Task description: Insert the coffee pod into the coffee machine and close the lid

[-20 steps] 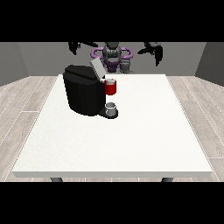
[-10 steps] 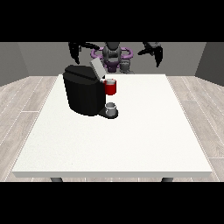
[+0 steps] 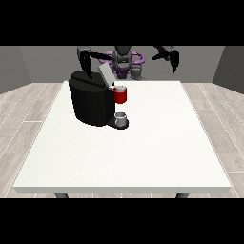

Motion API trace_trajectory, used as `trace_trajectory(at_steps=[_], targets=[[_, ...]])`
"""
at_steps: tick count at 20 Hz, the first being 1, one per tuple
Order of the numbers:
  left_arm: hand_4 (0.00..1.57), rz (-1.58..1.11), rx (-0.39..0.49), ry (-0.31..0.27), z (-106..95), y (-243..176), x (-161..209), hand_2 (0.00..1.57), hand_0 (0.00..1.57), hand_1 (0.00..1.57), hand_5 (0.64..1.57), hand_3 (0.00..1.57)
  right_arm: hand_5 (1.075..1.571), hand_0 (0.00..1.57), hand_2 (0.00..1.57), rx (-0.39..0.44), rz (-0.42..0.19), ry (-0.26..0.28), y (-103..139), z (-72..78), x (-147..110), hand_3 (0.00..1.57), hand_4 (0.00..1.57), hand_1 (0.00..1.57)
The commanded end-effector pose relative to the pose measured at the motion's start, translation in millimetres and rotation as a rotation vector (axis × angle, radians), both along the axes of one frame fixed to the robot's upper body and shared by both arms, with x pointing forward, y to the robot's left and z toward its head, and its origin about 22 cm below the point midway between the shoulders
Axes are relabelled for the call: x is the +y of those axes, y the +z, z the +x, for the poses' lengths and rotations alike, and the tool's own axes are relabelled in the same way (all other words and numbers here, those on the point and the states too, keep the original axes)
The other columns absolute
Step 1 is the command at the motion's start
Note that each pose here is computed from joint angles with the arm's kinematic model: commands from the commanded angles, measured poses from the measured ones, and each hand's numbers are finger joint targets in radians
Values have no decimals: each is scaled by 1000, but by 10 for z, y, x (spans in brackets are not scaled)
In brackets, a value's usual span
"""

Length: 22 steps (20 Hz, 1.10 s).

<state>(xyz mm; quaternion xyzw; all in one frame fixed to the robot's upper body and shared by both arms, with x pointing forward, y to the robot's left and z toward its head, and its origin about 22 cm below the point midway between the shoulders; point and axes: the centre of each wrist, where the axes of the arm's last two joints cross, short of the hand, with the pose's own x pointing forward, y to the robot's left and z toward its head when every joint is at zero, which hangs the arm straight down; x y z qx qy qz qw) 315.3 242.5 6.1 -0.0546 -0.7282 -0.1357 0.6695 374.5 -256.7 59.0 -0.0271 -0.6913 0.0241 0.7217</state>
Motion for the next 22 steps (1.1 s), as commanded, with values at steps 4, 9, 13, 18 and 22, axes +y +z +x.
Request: trace_trajectory(at_steps=[4,9,13,18,22], targets=[[376,13,-16,85,-169,28,251,0,0,0,1571,0,1571,0,0,-28,-28,80,9,59,359,0,0,0],[331,43,-56,85,-195,137,166,0,0,0,1571,0,1571,0,0,-56,-41,120,110,168,287,0,0,0],[347,41,-45,103,-182,202,209,0,0,0,1571,0,1571,0,0,-63,-55,113,314,287,464,0,204,0],[360,54,-61,38,-139,264,146,0,0,0,1571,0,1571,0,0,-144,-113,133,585,410,566,0,161,0],[380,61,-107,54,-99,268,97,0,0,0,1571,0,1571,0,0,-184,-175,181,855,464,618,0,103,0]])
